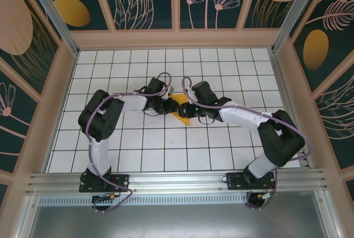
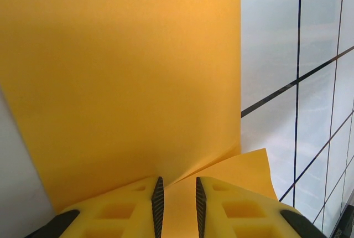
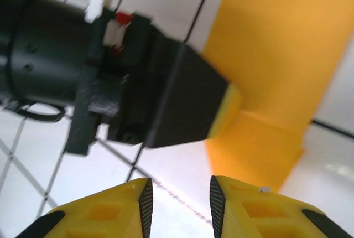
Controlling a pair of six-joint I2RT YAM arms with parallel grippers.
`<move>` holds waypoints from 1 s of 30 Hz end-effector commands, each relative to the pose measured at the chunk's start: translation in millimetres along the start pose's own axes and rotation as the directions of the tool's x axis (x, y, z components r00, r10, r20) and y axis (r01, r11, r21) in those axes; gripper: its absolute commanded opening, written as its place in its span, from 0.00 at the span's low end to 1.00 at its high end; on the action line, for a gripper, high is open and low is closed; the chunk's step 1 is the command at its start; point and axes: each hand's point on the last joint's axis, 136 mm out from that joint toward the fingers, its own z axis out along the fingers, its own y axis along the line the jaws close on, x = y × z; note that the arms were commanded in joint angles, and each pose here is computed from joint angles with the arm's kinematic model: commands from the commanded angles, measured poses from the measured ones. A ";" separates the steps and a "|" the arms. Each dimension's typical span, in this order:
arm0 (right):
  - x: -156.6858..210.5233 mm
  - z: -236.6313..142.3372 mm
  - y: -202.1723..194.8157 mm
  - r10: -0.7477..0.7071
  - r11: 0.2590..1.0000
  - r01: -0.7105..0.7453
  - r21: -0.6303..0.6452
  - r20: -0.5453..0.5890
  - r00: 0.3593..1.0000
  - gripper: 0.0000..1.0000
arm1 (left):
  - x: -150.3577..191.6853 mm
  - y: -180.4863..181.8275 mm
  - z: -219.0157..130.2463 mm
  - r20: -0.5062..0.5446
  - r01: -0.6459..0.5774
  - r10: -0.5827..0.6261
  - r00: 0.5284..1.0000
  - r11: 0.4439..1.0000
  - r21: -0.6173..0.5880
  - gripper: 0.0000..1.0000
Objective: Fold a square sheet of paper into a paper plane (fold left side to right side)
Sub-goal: Third fold the triangle at the center of the table.
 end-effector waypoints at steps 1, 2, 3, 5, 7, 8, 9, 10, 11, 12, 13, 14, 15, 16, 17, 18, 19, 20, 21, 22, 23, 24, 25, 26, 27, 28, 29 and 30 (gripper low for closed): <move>16.6 6.9 16.3 0.050 0.991 -0.058 -0.119 -0.068 0.996 0.35 | 23.9 42.5 16.3 -0.045 0.050 -0.056 0.997 0.991 -0.126 0.27; 16.6 10.0 13.7 0.053 0.992 -0.061 -0.111 -0.071 0.996 0.35 | 24.1 42.6 16.2 -0.045 0.051 -0.057 0.997 0.991 -0.127 0.27; 17.2 13.1 11.8 0.055 0.992 -0.063 -0.107 -0.078 0.995 0.35 | 23.9 42.8 16.0 -0.045 0.050 -0.056 0.997 0.991 -0.127 0.27; 20.2 20.4 7.1 0.062 0.993 -0.071 -0.097 -0.100 0.993 0.35 | 23.7 41.5 15.5 -0.045 0.047 -0.053 0.998 0.991 -0.126 0.27; 24.6 26.8 4.6 0.068 0.992 -0.080 -0.094 -0.128 0.989 0.34 | 23.7 41.4 15.6 -0.045 0.047 -0.053 0.998 0.991 -0.127 0.27; 27.4 29.7 2.5 0.073 0.992 -0.086 -0.089 -0.141 0.987 0.34 | 23.9 41.6 15.4 -0.045 0.046 -0.053 0.998 0.991 -0.128 0.27; 31.2 32.1 0.3 0.077 0.992 -0.091 -0.083 -0.154 0.985 0.33 | 23.5 41.7 15.1 -0.043 0.046 -0.052 0.998 0.991 -0.129 0.27; 33.3 33.6 -2.4 0.083 0.993 -0.096 -0.075 -0.161 0.983 0.33 | 23.8 41.8 15.2 -0.044 0.047 -0.053 0.998 0.991 -0.129 0.27; 36.2 35.2 -5.9 0.090 0.993 -0.102 -0.063 -0.168 0.982 0.33 | 24.1 41.9 15.2 -0.044 0.046 -0.052 0.998 0.990 -0.130 0.27; 37.0 35.9 -7.9 0.094 0.993 -0.105 -0.057 -0.169 0.981 0.33 | 24.2 41.9 15.2 -0.045 0.047 -0.053 0.998 0.990 -0.130 0.27; 38.2 36.4 -10.3 0.100 0.993 -0.110 -0.051 -0.170 0.980 0.33 | 24.0 42.7 15.4 -0.044 0.047 -0.054 0.998 0.990 -0.132 0.27; 39.3 37.0 -12.1 0.104 0.992 -0.113 -0.047 -0.171 0.980 0.33 | 24.0 42.4 15.5 -0.045 0.045 -0.052 0.998 0.990 -0.132 0.27; 41.1 37.9 -14.2 0.109 0.992 -0.118 -0.042 -0.174 0.979 0.33 | 23.7 42.6 15.4 -0.044 0.045 -0.051 0.998 0.990 -0.133 0.27; 42.0 38.4 -16.2 0.112 0.992 -0.120 -0.035 -0.175 0.978 0.33 | 23.7 42.4 15.4 -0.044 0.044 -0.050 0.998 0.990 -0.133 0.27; 45.3 40.1 -19.1 0.117 0.992 -0.123 -0.024 -0.184 0.976 0.33 | 24.2 43.4 15.6 -0.045 0.044 -0.051 0.998 0.990 -0.136 0.27; 47.8 41.2 -21.9 0.121 0.992 -0.126 -0.015 -0.190 0.974 0.33 | 24.5 44.0 16.1 -0.046 0.046 -0.052 0.998 0.990 -0.137 0.27; 49.7 42.1 -24.2 0.124 0.992 -0.128 -0.006 -0.194 0.973 0.33 | 24.4 44.2 16.0 -0.045 0.046 -0.053 0.998 0.989 -0.138 0.27; 51.6 43.1 -26.9 0.128 0.992 -0.130 0.006 -0.198 0.972 0.33 | 24.4 44.4 16.1 -0.045 0.046 -0.053 0.998 0.989 -0.138 0.27; 53.4 44.3 -29.1 0.131 0.991 -0.130 0.015 -0.202 0.971 0.33 | 24.1 44.7 16.1 -0.045 0.045 -0.052 0.998 0.989 -0.140 0.27; 54.7 45.2 -30.3 0.134 0.991 -0.133 0.018 -0.207 0.969 0.33 | 24.6 45.1 16.3 -0.046 0.046 -0.053 0.998 0.989 -0.141 0.27; 56.2 45.7 -31.1 0.135 0.991 -0.134 0.018 -0.212 0.968 0.33 | 24.1 44.6 16.2 -0.045 0.044 -0.051 0.998 0.989 -0.140 0.27; 58.4 46.3 -30.6 0.136 0.991 -0.136 0.014 -0.219 0.966 0.33 | 23.9 45.0 16.0 -0.044 0.046 -0.052 0.998 0.989 -0.141 0.27; 58.5 46.2 -30.6 0.138 0.990 -0.138 0.013 -0.219 0.966 0.33 | 23.9 44.8 16.0 -0.044 0.045 -0.052 0.998 0.989 -0.141 0.27; 60.5 46.4 -31.5 0.139 0.990 -0.139 0.015 -0.224 0.965 0.32 | 23.9 45.6 16.0 -0.044 0.044 -0.051 0.998 0.989 -0.144 0.27; 62.5 46.3 -32.5 0.140 0.990 -0.140 0.019 -0.227 0.964 0.32 | 23.5 45.2 15.6 -0.042 0.044 -0.050 0.998 0.989 -0.144 0.27; 63.4 46.2 -32.9 0.142 0.990 -0.141 0.021 -0.230 0.963 0.32 | 23.1 45.6 15.8 -0.041 0.044 -0.050 0.998 0.988 -0.146 0.27; 65.7 46.4 -33.3 0.144 0.990 -0.143 0.021 -0.236 0.961 0.32 | 22.6 44.9 15.8 -0.040 0.041 -0.047 0.998 0.988 -0.146 0.27; 66.7 46.2 -32.6 0.144 0.989 -0.144 0.017 -0.238 0.961 0.32 | 23.1 45.4 15.9 -0.041 0.043 -0.049 0.998 0.988 -0.146 0.27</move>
